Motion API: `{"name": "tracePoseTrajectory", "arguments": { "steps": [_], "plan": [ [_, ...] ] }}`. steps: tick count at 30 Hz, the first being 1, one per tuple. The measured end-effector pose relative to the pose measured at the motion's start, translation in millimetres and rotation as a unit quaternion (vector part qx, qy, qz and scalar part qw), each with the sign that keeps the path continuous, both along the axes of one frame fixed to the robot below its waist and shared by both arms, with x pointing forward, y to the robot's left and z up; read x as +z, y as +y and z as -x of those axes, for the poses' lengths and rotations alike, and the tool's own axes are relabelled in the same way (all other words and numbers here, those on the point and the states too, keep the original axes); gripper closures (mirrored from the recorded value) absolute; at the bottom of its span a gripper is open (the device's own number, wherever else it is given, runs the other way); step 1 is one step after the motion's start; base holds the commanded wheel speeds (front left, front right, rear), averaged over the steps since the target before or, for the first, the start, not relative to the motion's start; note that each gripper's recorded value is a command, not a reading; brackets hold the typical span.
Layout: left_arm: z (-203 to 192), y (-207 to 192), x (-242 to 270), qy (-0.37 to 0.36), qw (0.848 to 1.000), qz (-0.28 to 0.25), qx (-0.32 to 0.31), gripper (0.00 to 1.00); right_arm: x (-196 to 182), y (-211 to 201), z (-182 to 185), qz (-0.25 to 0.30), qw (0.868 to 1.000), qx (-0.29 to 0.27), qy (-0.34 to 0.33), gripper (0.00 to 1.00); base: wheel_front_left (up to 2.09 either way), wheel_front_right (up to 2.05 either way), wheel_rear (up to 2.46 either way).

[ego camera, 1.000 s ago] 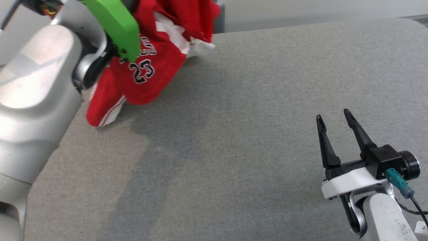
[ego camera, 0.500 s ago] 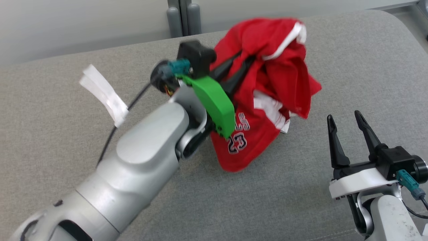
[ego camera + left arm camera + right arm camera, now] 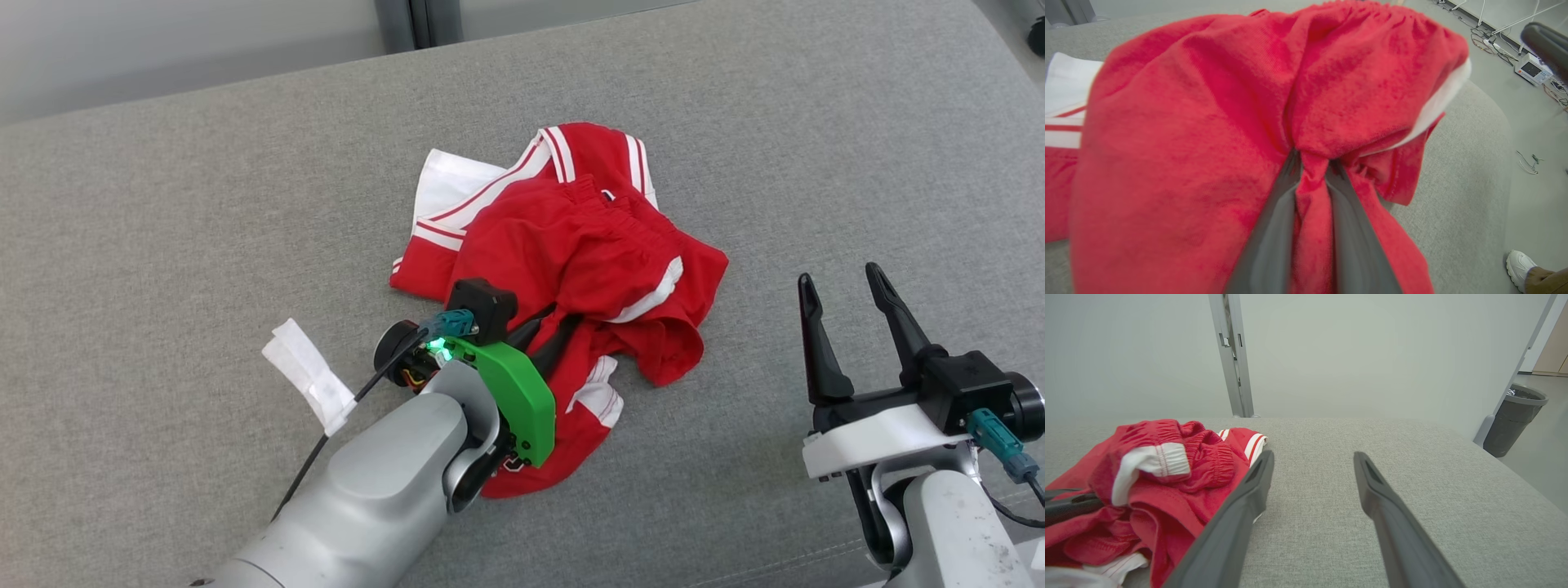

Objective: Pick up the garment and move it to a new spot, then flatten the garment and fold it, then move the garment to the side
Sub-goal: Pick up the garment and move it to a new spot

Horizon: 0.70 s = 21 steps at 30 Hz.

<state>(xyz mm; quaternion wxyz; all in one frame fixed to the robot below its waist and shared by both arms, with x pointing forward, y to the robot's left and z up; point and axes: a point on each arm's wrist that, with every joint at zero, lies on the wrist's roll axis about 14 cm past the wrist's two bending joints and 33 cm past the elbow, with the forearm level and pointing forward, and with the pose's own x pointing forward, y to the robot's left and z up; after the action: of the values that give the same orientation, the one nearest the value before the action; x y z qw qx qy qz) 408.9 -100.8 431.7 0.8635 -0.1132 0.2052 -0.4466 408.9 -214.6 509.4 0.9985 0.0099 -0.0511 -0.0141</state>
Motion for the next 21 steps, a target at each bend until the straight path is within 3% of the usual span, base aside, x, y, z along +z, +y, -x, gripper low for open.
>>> {"name": "tracePoseTrajectory", "arguments": {
  "steps": [3, 4, 5, 6, 21],
  "plan": [
    [-2.3, 2.1, 1.2, -0.006, 1.000, 0.007, 0.010, 1.00, 0.1, 1.9, -0.5, 0.000, 1.000, 0.003, 0.000, 0.00, 0.00, 0.00, 0.00],
    [-2.8, 3.0, 2.6, -0.010, 1.000, 0.009, 0.013, 0.78, 0.5, 2.4, -0.6, 0.000, 1.000, 0.003, -0.001, 0.00, 0.00, 0.00, 0.00],
    [-3.2, 3.6, 4.8, -0.017, 1.000, 0.010, 0.013, 0.48, 1.3, 3.4, -0.6, -0.001, 1.000, 0.005, -0.002, 0.00, 0.00, 0.00, 0.00],
    [-3.4, 3.8, 6.8, -0.022, 1.000, 0.011, 0.014, 0.02, 2.0, 4.3, -0.6, -0.001, 1.000, 0.006, -0.003, 0.00, 0.00, 0.00, 0.00],
    [-6.0, 30.9, 61.7, -0.096, 0.989, 0.071, 0.086, 0.00, 16.8, 17.2, 6.9, -0.001, 0.999, 0.024, -0.023, 0.00, 0.00, 0.00, 0.00]
  ]
}}
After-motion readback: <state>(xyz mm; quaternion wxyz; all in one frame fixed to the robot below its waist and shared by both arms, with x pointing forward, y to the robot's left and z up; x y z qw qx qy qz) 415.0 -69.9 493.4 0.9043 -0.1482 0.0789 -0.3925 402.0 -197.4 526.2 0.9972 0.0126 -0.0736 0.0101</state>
